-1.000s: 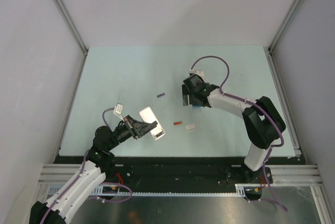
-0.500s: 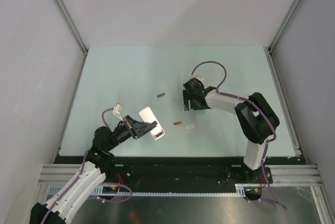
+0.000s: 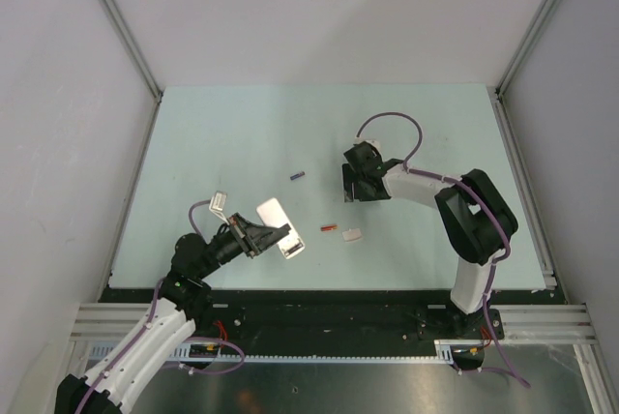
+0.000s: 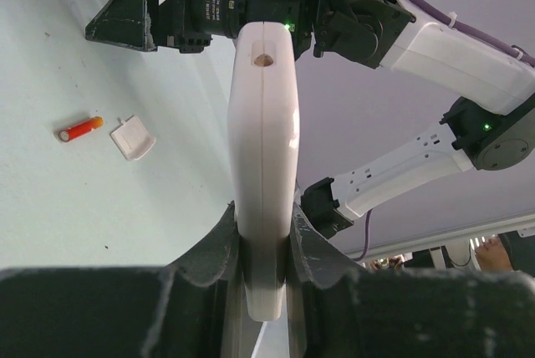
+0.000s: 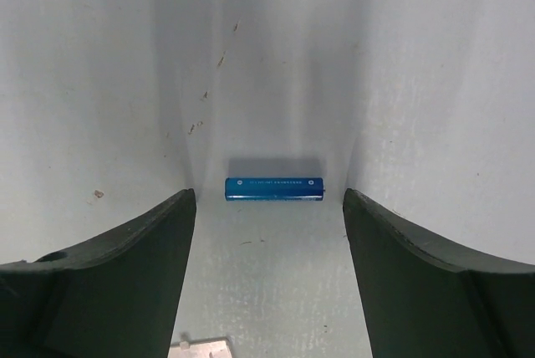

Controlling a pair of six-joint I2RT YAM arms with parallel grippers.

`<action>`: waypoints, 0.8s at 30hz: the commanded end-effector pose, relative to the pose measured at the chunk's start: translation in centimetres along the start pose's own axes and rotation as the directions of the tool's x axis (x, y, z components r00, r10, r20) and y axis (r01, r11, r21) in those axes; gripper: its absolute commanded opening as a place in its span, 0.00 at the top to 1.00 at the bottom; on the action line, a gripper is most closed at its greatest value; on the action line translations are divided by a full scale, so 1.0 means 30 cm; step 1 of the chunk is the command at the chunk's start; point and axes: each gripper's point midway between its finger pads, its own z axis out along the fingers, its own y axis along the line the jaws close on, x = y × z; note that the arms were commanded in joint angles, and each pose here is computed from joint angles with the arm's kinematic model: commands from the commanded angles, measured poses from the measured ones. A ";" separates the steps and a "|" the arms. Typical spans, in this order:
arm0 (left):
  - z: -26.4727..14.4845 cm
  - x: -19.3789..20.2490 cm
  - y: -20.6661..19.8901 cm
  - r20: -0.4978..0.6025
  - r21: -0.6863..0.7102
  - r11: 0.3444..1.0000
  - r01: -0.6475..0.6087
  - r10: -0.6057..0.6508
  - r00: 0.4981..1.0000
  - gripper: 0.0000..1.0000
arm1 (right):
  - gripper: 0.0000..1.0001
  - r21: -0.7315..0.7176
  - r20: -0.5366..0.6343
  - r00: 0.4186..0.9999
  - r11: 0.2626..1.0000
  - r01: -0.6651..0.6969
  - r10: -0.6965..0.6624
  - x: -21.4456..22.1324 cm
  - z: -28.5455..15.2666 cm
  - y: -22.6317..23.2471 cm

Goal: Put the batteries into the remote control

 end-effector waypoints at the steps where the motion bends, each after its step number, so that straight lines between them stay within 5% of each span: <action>1: -0.002 0.016 0.040 0.004 -0.017 1.000 0.015 -0.015 1.000 1.00 | 0.25 -0.018 -0.003 1.000 1.000 0.022 -0.022 0.001 0.024 -0.003; 24: -0.001 0.015 0.045 0.006 -0.024 1.000 0.018 -0.018 1.000 1.00 | 0.36 -0.078 -0.063 0.994 0.993 0.089 -0.094 0.045 0.044 -0.003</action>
